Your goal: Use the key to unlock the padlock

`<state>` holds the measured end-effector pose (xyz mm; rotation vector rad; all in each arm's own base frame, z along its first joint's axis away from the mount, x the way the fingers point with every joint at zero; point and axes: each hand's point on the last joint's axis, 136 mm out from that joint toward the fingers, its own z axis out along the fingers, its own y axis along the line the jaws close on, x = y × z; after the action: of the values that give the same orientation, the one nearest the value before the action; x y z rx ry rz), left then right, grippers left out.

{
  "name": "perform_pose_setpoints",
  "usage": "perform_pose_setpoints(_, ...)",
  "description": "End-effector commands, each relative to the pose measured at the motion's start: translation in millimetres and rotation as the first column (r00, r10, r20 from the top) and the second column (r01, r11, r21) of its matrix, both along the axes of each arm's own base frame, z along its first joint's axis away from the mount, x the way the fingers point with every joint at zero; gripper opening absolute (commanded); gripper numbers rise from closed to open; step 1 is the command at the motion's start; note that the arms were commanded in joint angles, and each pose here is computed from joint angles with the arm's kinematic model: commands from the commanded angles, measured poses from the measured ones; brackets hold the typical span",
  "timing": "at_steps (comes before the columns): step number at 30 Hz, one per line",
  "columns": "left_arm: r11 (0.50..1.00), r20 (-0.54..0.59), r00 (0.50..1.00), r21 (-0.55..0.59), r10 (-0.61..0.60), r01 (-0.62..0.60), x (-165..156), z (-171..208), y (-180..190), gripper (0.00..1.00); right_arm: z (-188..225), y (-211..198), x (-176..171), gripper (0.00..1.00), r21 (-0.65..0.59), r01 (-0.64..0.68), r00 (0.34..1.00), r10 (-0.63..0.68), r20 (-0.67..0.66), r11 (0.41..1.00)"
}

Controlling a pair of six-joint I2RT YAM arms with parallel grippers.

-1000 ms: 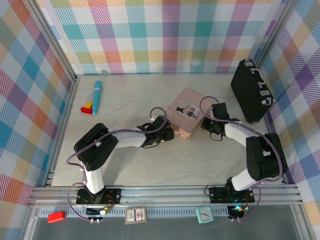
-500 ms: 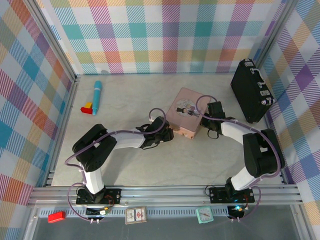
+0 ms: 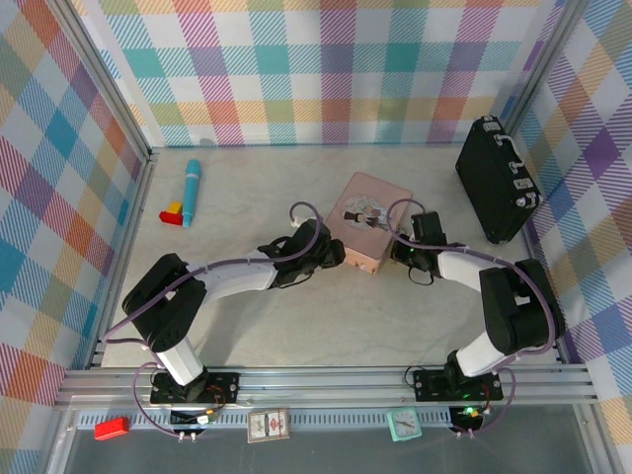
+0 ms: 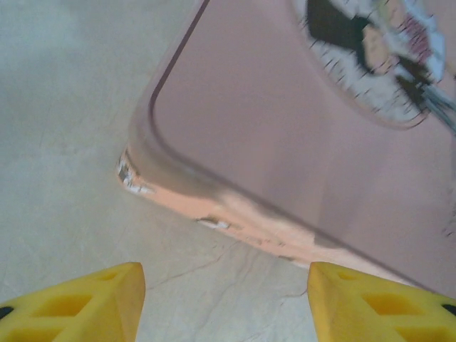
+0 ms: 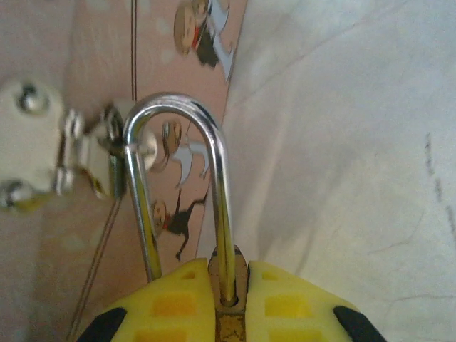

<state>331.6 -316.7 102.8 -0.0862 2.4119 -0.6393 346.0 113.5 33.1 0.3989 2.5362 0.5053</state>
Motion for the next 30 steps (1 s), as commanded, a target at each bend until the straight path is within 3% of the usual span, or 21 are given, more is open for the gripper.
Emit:
perform_pose_setpoints(1,0.996,0.001,1.0,0.087,0.002,-0.002,10,1,4,0.62,-11,7,-16,0.12,0.019,-0.048,0.998,0.049,-0.034,0.999)
perform_pose_setpoints(8,0.989,-0.019,0.999,0.146,0.026,-0.023,20,-9,7,0.62,-12,-4,-8,0.17,-0.063,-0.04,0.999,0.038,-0.036,0.997)
perform_pose_setpoints(18,0.988,-0.025,0.999,0.148,0.044,-0.04,21,-11,17,0.61,-12,2,-15,0.25,-0.007,-0.053,0.998,0.052,-0.045,0.999)
perform_pose_setpoints(30,0.989,-0.036,0.998,0.141,0.047,-0.041,21,-17,18,0.6,-13,-2,-32,0.25,-0.011,-0.055,0.997,0.055,-0.048,0.998)
